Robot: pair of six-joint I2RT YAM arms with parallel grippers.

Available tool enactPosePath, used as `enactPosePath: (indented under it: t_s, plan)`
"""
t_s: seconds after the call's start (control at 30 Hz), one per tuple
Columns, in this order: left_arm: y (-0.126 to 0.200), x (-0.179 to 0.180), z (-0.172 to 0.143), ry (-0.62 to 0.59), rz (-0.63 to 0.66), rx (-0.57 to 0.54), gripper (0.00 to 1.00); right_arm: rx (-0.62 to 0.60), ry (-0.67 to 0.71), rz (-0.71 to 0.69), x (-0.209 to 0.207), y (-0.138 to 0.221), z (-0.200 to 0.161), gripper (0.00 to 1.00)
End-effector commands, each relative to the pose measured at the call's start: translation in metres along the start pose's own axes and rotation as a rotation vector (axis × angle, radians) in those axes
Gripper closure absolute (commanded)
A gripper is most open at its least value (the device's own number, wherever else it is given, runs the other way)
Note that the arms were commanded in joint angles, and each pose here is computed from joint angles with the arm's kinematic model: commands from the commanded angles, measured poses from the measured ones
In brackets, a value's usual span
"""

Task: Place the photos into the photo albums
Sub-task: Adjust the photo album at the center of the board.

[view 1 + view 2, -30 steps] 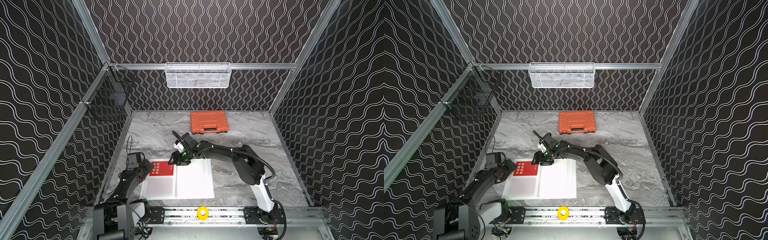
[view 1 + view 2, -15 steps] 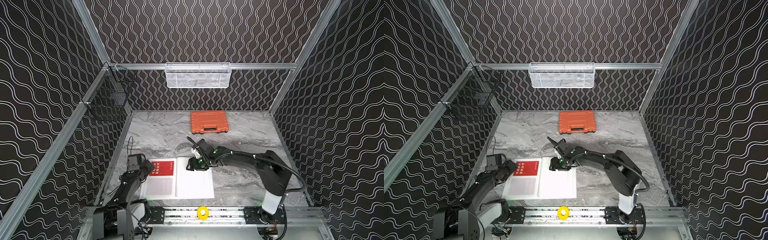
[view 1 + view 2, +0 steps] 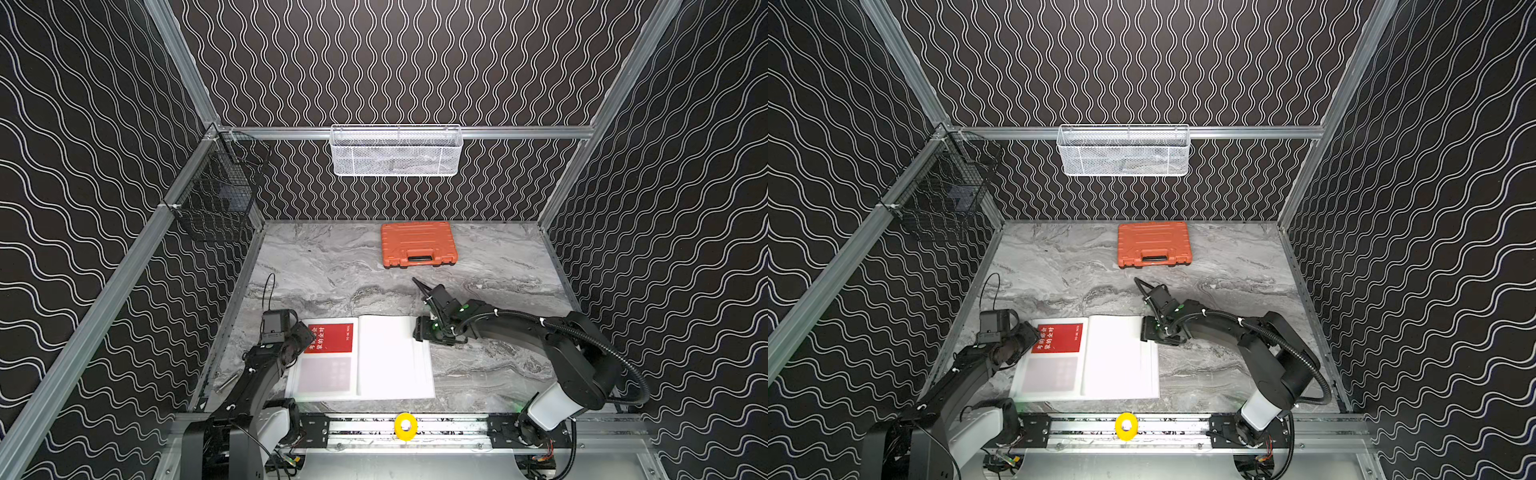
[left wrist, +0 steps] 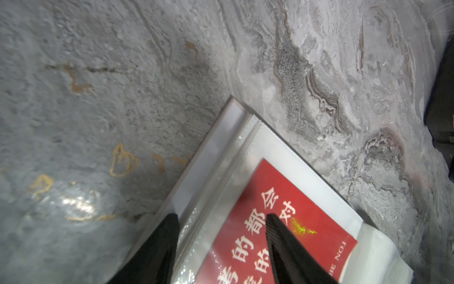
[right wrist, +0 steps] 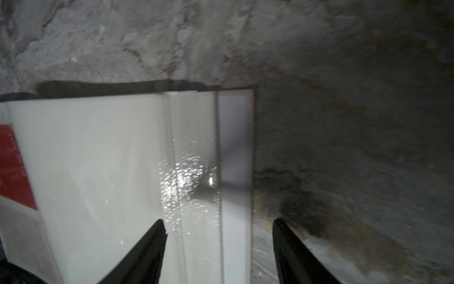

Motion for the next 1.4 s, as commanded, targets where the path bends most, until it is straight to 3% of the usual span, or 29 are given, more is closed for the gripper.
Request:
enactPosePath:
  t_s: [0.0, 0.37, 0.6, 0.77, 1.23, 1.37]
  plan:
    - [-0.002, 0.012, -0.018, 0.031, 0.061, 0.099, 0.39, 0.005, -0.004, 0.015, -0.002, -0.004, -0.001, 0.30]
    - [-0.010, -0.018, -0.033, -0.072, 0.008, 0.139, 0.40, 0.038, -0.028, 0.074, -0.005, -0.023, -0.004, 0.31]
    - [-0.030, -0.044, -0.059, -0.171, -0.020, 0.243, 0.39, -0.007, -0.076, 0.050, -0.030, -0.015, 0.018, 0.31]
    - [-0.030, -0.059, -0.068, -0.210, -0.037, 0.236, 0.40, -0.039, -0.107, 0.022, -0.051, -0.006, 0.031, 0.31]
    - [-0.002, -0.077, -0.047, -0.324, -0.017, 0.165, 0.39, -0.087, -0.099, -0.029, -0.074, 0.013, 0.046, 0.31]
    - [0.003, -0.069, -0.031, -0.293, -0.014, 0.151, 0.39, -0.101, -0.107, -0.055, -0.085, 0.015, 0.057, 0.31]
Point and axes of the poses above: each gripper's point midway between its finger pads, its own y axis back along the fingers, its own x axis along the line the jaws close on, z = x × y, the point moved 7 cm from there along y, back along the fingers, and after that the axes turned 12 degrees about y, right-handed, at the moved point
